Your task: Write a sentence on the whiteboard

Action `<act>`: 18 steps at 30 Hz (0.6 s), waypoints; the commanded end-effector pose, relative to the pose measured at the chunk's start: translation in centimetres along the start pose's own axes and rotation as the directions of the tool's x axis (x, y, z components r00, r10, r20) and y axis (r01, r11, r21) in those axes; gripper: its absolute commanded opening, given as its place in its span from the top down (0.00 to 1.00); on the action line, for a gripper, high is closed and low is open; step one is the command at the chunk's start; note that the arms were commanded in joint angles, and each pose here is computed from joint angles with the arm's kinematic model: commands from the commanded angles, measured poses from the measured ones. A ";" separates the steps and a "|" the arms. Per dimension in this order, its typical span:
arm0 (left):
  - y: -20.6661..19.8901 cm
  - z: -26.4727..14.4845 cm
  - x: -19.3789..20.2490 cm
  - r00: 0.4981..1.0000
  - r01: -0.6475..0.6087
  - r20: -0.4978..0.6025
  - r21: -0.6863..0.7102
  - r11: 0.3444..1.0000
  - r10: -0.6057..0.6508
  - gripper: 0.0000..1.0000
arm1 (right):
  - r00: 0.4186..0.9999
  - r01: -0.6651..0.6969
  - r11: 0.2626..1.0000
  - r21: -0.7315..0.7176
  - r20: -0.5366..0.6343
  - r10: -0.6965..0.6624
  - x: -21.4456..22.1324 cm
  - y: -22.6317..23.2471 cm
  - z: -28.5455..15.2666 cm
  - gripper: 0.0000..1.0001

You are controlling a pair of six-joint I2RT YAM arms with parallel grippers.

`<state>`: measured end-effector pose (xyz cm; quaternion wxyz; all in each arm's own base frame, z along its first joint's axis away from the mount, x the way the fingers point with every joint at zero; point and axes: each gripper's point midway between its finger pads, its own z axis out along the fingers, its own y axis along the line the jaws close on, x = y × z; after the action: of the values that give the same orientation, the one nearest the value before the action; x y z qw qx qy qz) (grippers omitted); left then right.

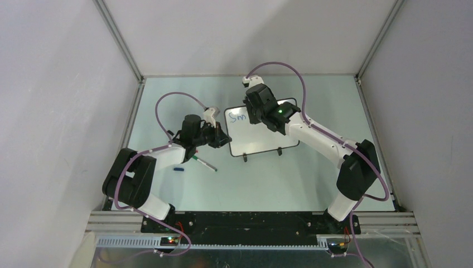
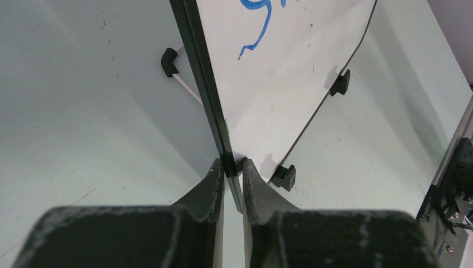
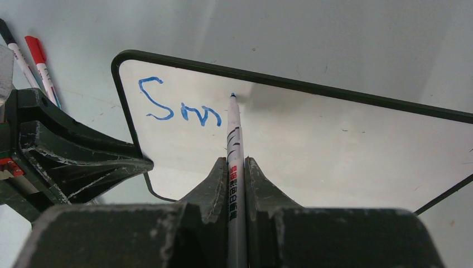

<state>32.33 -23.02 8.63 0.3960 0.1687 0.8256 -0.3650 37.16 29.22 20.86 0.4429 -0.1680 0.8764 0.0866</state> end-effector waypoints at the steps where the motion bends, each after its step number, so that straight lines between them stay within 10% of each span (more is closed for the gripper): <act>1: -0.5 0.0 -0.2 0.998 -0.060 -0.015 -0.001 0.998 0.060 1.00 | 0.999 -0.032 0.999 0.018 0.041 0.031 -1.7 -0.6 -0.2 1.00; 18: -0.5 0.0 -0.1 0.998 -0.060 -0.019 -0.002 0.998 0.060 1.00 | 0.998 -0.029 0.999 -0.042 0.061 0.032 -2.4 0.4 -1.5 1.00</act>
<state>32.34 -23.02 8.59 0.3962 0.1682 0.8265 -0.3629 37.03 29.37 20.77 0.4385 -0.1702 0.8775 0.0939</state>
